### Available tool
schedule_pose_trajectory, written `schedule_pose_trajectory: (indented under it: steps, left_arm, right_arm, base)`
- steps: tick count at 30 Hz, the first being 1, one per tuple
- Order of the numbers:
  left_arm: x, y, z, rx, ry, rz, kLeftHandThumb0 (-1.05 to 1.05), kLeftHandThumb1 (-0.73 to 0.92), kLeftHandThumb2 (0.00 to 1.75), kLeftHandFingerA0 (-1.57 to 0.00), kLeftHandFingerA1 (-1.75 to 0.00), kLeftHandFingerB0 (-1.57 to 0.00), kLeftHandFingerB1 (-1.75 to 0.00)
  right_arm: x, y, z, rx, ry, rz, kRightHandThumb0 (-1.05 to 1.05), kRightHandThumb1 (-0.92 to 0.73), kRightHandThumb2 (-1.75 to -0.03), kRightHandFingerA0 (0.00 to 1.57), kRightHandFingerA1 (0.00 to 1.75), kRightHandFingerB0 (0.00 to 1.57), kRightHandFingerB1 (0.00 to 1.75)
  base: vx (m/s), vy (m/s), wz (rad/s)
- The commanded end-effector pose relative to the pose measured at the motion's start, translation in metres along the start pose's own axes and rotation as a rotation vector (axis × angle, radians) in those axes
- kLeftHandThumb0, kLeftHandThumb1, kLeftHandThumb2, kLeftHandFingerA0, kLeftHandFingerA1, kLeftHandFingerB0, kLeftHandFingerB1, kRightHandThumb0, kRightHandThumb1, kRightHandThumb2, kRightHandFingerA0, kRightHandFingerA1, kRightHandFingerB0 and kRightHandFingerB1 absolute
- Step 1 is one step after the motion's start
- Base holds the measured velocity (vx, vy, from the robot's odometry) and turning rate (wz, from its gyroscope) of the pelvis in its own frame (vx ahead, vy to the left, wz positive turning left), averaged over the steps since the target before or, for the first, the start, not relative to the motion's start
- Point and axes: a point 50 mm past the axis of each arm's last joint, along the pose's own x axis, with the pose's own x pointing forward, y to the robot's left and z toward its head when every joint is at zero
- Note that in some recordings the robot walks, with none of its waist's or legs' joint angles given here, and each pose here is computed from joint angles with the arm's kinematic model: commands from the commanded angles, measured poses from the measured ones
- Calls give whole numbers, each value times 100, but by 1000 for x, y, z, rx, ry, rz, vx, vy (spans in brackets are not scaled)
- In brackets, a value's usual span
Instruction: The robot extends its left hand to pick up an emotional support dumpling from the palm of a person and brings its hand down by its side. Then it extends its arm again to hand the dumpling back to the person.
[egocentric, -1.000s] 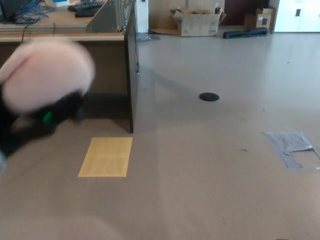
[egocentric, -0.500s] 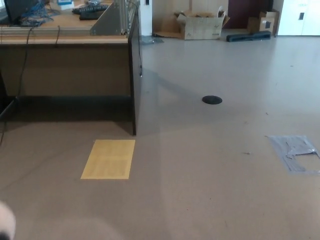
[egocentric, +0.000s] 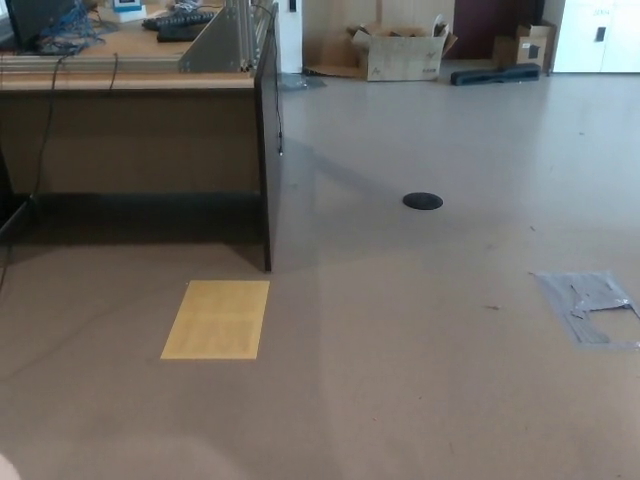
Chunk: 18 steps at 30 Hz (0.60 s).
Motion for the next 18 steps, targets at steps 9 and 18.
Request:
schedule_pose_trajectory:
  steps: [9,18]
  left_arm:
    - [12,-11,21,35,-68,-22,-11,86,66,-77,-158,-61,-92]
    - [5,-4,22,16,-76,9,-12,85,65,-75,-160,-61,-93]
  right_arm:
    - [8,-8,16,9,-44,-36,-53,-51,-80,77,61,40,47]
    - [11,-2,17,1,-48,-15,-47,-59,-58,87,48,49,35]
  base:
    - [0,0,0]
    - [0,0,0]
